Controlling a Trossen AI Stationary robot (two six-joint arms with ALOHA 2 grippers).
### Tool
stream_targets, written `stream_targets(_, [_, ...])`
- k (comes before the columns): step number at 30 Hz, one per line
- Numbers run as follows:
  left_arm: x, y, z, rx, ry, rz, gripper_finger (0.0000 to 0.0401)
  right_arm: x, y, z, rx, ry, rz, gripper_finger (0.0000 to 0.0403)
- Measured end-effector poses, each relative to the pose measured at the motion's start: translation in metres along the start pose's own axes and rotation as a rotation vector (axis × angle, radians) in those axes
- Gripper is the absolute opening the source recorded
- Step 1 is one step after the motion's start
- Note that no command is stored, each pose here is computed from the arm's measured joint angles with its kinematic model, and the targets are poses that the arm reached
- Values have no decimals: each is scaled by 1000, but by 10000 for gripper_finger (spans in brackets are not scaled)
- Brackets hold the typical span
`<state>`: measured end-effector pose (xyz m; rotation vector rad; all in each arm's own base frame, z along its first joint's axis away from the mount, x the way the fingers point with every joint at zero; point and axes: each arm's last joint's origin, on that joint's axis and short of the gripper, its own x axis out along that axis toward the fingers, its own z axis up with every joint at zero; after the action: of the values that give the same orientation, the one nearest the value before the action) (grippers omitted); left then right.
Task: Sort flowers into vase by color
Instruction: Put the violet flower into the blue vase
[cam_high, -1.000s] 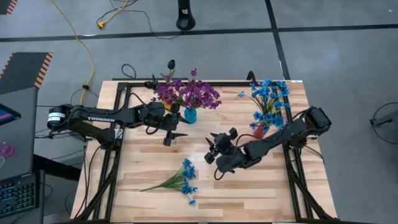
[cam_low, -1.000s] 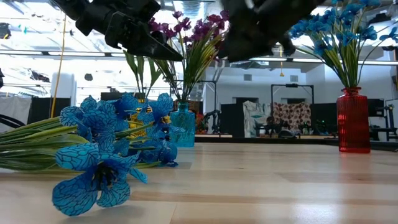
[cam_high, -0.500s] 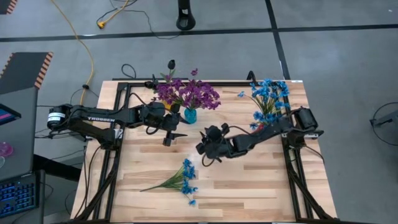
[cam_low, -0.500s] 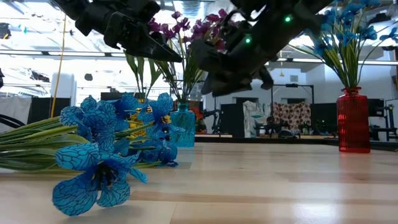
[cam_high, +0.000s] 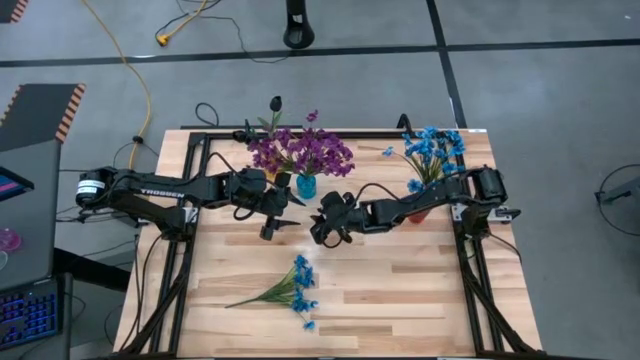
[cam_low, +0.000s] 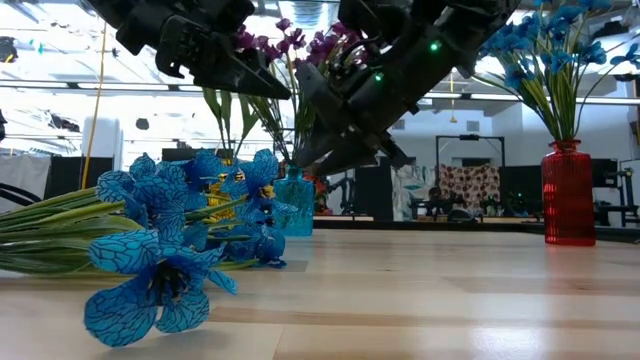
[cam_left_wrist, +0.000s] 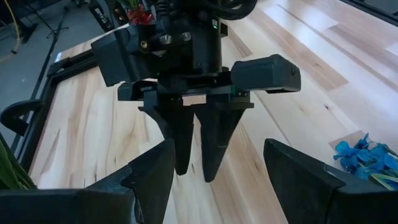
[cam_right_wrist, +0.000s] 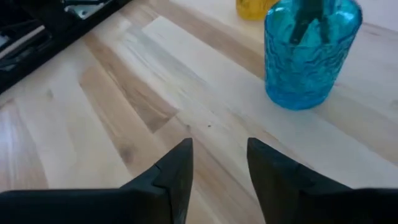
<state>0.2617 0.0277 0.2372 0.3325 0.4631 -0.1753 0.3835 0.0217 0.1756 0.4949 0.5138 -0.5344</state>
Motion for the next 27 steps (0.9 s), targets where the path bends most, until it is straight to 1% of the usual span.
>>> stream_targets(6, [0, 0, 0, 0, 1, 0, 235, 1, 0, 2, 11, 5, 32, 232])
stream_targets(9, [0, 0, 0, 0, 1, 1, 235, 1, 1, 2, 12, 3, 33, 241])
stream_targets(12, [0, 0, 0, 3, 1, 1, 235, 1, 1, 2, 4, 2, 33, 241])
stream_targets(14, [0, 0, 0, 3, 1, 1, 235, 1, 0, 3, -52, -10, 19, 239])
stream_targets(19, [0, 0, 0, 4, 1, 1, 235, 0, -1, 8, -170, -126, -95, 239])
stream_targets(21, [0, 0, 0, 4, 1, 1, 235, 0, -1, 11, -228, -162, -123, 238])
stream_targets(24, [0, 0, 0, 4, 0, 1, 235, 6, 0, 13, -270, -211, -125, 238])
stream_targets(27, [0, 0, 0, 3, 0, 1, 235, 18, 0, 9, -301, -242, -121, 238])
